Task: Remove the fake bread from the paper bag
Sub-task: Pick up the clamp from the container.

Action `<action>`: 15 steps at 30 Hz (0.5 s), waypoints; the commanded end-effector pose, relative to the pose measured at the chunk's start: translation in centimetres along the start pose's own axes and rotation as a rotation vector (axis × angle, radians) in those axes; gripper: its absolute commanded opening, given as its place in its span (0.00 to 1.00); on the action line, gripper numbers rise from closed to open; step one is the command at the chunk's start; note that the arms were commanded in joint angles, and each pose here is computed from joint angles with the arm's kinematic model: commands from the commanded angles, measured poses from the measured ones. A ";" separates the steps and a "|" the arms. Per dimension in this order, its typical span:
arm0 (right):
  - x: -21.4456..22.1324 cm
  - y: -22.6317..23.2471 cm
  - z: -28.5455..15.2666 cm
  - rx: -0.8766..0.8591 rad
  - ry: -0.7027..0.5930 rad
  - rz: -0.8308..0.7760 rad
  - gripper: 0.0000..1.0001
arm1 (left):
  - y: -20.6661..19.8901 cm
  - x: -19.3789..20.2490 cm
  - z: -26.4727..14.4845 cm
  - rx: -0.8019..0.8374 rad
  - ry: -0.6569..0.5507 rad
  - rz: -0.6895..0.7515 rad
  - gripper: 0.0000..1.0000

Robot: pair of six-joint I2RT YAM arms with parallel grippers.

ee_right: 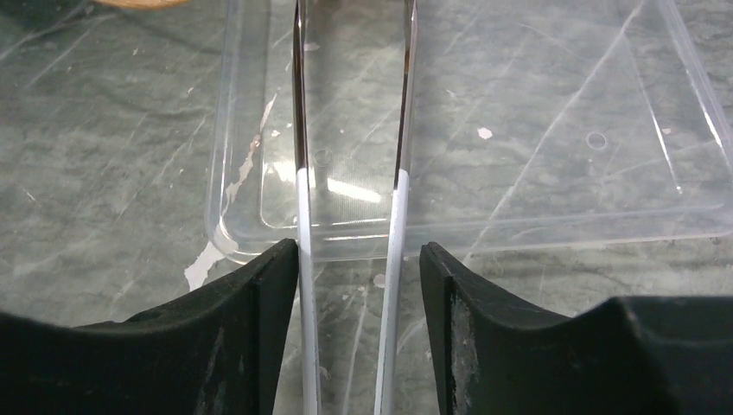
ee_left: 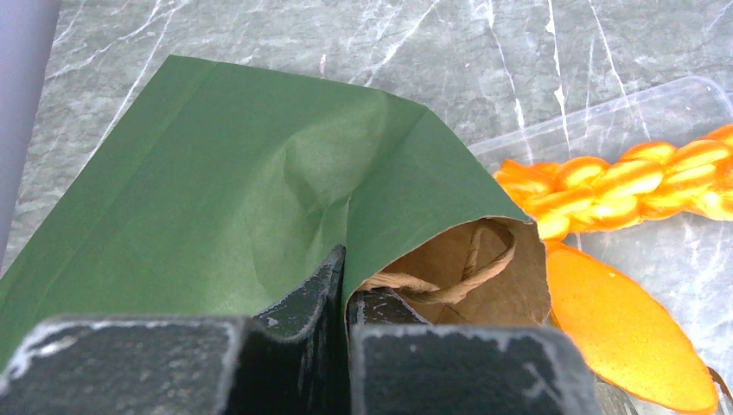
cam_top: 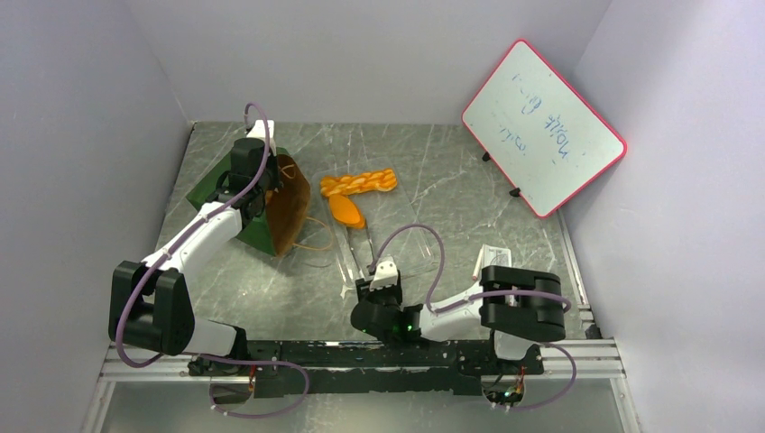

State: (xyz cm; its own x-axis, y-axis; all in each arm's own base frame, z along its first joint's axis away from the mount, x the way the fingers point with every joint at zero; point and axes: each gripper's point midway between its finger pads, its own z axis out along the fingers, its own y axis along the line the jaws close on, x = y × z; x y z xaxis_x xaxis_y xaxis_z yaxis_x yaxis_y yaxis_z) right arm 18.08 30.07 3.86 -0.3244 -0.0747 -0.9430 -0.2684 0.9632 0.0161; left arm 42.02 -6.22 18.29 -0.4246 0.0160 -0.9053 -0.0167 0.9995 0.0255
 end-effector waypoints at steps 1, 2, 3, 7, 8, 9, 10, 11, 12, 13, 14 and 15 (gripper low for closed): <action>-0.8 0.1 0.3 -0.007 -0.029 0.024 0.55 | -0.1 0.0 0.1 0.016 -0.004 -0.018 0.07; -0.8 0.1 0.4 -0.005 -0.026 0.025 0.54 | -0.1 0.1 0.1 0.015 -0.003 -0.018 0.07; -0.7 0.1 0.5 -0.005 -0.021 0.024 0.54 | -0.2 0.1 0.1 0.017 -0.002 -0.018 0.07; -0.3 0.0 0.7 -0.008 -0.004 0.033 0.54 | -0.2 0.1 0.2 0.017 -0.002 -0.019 0.07; -0.2 -0.1 0.8 -0.006 -0.004 0.037 0.53 | -0.2 0.2 0.2 0.018 0.000 -0.017 0.07; -0.2 -0.3 0.9 0.000 -0.002 0.044 0.53 | -0.2 0.2 0.2 0.019 0.000 -0.017 0.07; 0.0 -0.1 0.9 -0.014 0.013 0.051 0.53 | -0.2 0.1 0.2 0.019 -0.001 -0.017 0.07; 0.1 -0.1 0.9 -0.019 0.019 0.056 0.53 | -0.2 0.2 0.3 0.019 0.001 -0.017 0.07; 0.3 -0.2 1.0 -0.020 0.025 0.059 0.53 | -0.2 0.2 0.3 0.019 0.000 -0.017 0.07; 0.3 -0.3 1.1 -0.020 0.027 0.062 0.53 | -0.2 0.2 0.3 0.020 0.001 -0.017 0.07; 0.4 -0.2 1.1 -0.025 0.030 0.063 0.53 | -0.2 0.2 0.2 0.020 0.000 -0.018 0.07; 0.5 -0.1 1.2 -0.026 0.035 0.062 0.53 | -0.2 0.2 0.2 0.020 0.002 -0.017 0.07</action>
State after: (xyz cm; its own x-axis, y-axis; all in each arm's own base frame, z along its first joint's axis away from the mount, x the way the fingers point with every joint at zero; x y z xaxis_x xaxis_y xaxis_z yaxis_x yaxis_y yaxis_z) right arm 18.85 30.33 3.54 -0.3555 -0.0470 -0.9335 -0.2779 0.9589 0.0576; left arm 42.02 -6.23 18.27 -0.4250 0.0161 -0.9051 -0.0160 0.9996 0.0253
